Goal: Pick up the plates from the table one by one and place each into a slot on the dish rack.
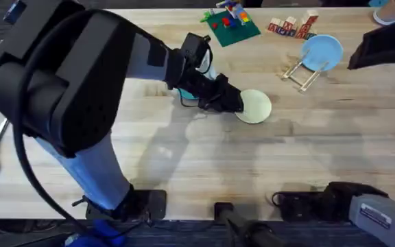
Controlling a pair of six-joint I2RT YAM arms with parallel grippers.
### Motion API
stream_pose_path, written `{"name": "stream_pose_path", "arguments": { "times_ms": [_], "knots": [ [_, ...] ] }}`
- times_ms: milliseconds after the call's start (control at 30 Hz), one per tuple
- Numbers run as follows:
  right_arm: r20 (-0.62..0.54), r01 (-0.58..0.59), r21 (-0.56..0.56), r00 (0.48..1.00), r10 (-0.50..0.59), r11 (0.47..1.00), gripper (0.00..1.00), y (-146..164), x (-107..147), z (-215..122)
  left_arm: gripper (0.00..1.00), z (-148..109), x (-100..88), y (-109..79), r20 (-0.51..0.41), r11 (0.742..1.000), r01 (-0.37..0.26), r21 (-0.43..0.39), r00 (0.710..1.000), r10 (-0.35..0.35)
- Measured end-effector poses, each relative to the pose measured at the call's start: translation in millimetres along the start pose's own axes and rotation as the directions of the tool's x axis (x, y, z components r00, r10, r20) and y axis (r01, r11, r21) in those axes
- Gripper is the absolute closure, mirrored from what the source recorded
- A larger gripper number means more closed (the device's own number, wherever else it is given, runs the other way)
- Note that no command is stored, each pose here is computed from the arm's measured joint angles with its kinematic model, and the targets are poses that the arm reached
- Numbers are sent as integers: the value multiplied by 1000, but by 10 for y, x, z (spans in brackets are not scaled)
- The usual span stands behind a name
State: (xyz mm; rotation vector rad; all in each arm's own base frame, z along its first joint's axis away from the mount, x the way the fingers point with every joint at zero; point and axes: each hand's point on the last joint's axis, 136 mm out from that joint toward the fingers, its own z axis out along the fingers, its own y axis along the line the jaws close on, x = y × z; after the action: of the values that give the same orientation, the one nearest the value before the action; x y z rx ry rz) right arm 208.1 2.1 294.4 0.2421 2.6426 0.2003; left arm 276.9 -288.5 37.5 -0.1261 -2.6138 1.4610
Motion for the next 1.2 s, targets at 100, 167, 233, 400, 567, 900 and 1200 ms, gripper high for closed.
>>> {"name": "stream_pose_path", "arguments": {
  "times_ms": [100,167,233,400,567,900,1200],
  "knots": [
    [0,0,0,1000,0,1000,6,0,0,0,961,12,0,15,-4,1000,-4,1,1000,4],
    [0,0,0,1000,0,1000,6,0,0,0,961,28,1,35,-6,1000,-11,-4,1000,11],
    [0,0,0,1000,0,1000,6,0,-1,0,961,36,2,43,-7,1000,-12,-7,1000,12],
    [0,0,0,1000,0,1000,6,0,0,0,961,39,-3,42,-7,1000,-13,-6,1000,13],
    [0,0,0,1000,0,1000,5,0,0,0,961,38,-4,41,-6,1000,-14,-6,1000,14],
    [-37,-6,-14,999,6,1000,5,20,88,3,961,38,-4,41,-6,1000,-14,-6,1000,14],
    [-142,-24,-195,990,-4,980,5,252,266,485,960,38,-4,41,-6,1000,-14,-6,1000,14]
  ]
}}
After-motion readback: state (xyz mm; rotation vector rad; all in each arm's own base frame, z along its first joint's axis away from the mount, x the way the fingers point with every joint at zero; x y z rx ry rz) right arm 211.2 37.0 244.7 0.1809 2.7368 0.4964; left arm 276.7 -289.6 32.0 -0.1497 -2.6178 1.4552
